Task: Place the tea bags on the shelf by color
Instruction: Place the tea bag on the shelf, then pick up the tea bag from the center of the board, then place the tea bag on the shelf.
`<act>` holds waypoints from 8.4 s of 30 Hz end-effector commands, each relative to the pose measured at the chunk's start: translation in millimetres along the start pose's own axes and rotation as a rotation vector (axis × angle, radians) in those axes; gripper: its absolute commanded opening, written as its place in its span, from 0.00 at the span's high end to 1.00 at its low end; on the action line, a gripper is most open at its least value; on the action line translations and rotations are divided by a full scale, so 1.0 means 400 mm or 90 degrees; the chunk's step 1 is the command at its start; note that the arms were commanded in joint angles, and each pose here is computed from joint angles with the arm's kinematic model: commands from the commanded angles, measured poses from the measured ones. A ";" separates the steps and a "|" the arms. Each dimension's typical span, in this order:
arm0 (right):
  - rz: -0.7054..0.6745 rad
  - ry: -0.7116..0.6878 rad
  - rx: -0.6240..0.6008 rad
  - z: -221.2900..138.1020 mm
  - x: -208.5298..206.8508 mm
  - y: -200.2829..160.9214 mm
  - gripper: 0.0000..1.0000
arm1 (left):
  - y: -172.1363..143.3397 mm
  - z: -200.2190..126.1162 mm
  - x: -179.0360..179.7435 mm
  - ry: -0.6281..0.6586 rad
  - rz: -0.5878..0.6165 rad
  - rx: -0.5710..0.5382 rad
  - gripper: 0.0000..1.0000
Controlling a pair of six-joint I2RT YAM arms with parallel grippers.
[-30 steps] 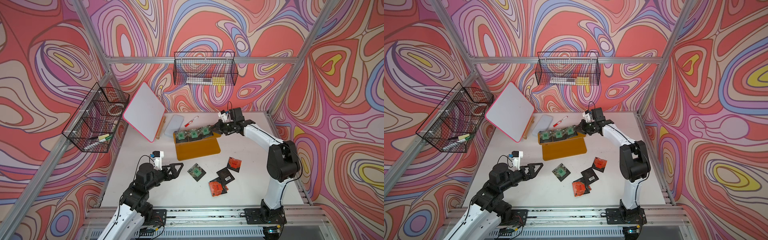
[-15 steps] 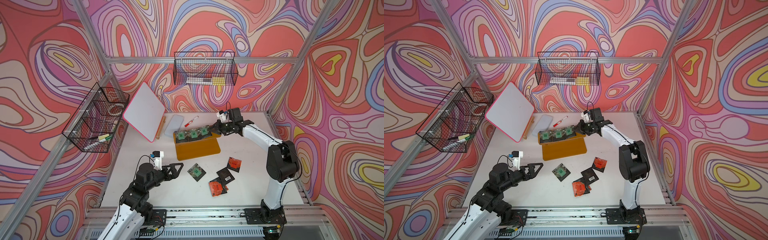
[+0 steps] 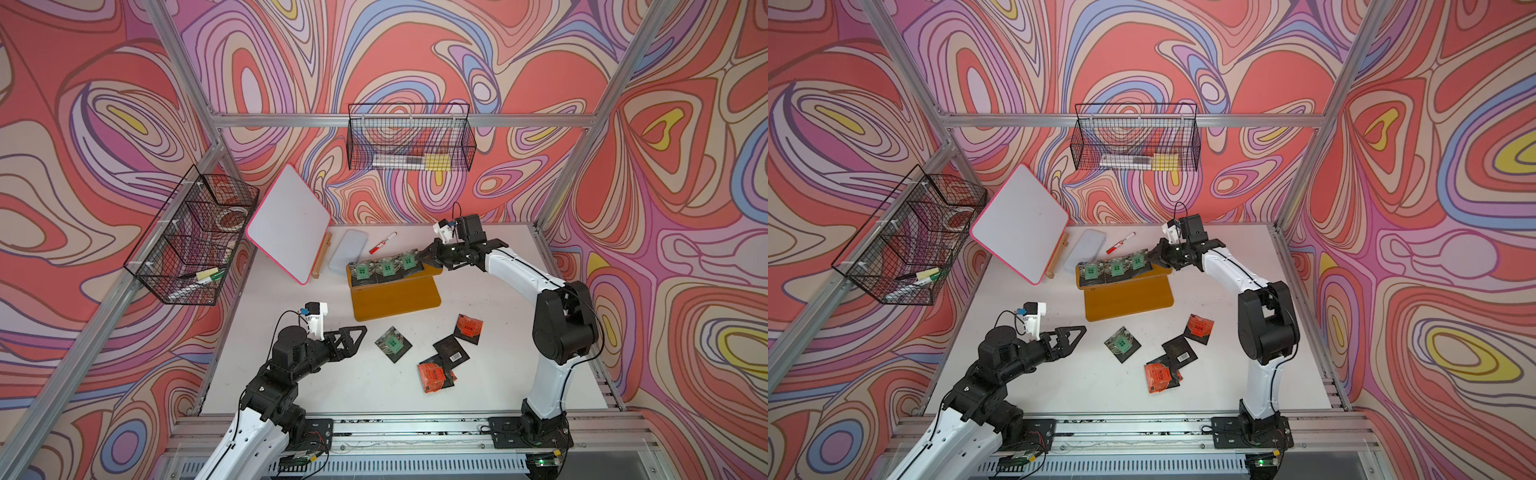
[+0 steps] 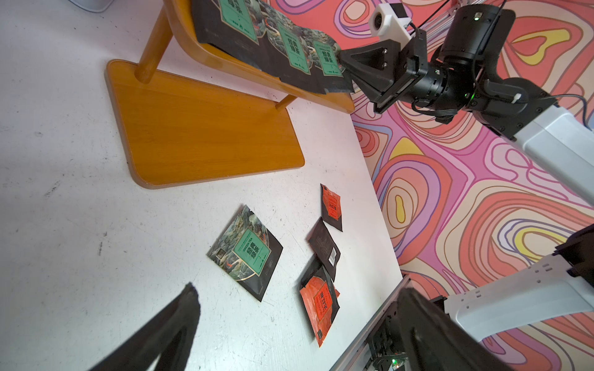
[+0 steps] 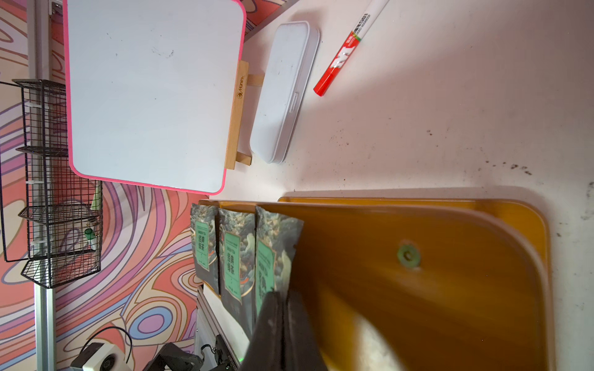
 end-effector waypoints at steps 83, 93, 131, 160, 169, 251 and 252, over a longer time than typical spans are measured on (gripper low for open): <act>-0.061 -0.122 0.123 0.077 -0.210 -0.510 0.66 | -0.117 0.210 0.042 -0.027 -0.108 0.049 0.01; -0.062 -0.126 0.137 0.105 -0.223 -0.513 0.66 | -0.124 0.253 0.041 -0.036 -0.109 0.063 0.01; 0.020 -0.035 0.204 0.167 -0.232 -0.542 0.71 | -0.173 0.311 0.063 -0.032 -0.136 0.120 0.01; -0.060 -0.016 0.176 0.076 -0.108 -0.510 1.00 | -0.081 0.186 0.009 0.027 -0.050 0.026 0.01; -0.108 0.010 0.153 -0.003 0.000 -0.473 1.00 | -0.054 0.079 -0.002 0.085 0.012 -0.007 0.01; -0.027 0.080 0.071 -0.173 -0.135 0.124 1.00 | -0.053 0.050 -0.006 0.089 0.054 -0.003 0.01; -0.026 0.080 0.073 -0.171 -0.135 0.123 1.00 | -0.055 0.051 -0.005 0.088 0.053 -0.002 0.01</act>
Point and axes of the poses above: each gripper's point midway between its finger pads, its own z axis out along the fingers, its own x axis along the line the jaws close on, y = z × x, the point moved 9 cm from there along -z, back along the fingers, and after that the axes turned 10 degrees about z, right-handed, at the moved point
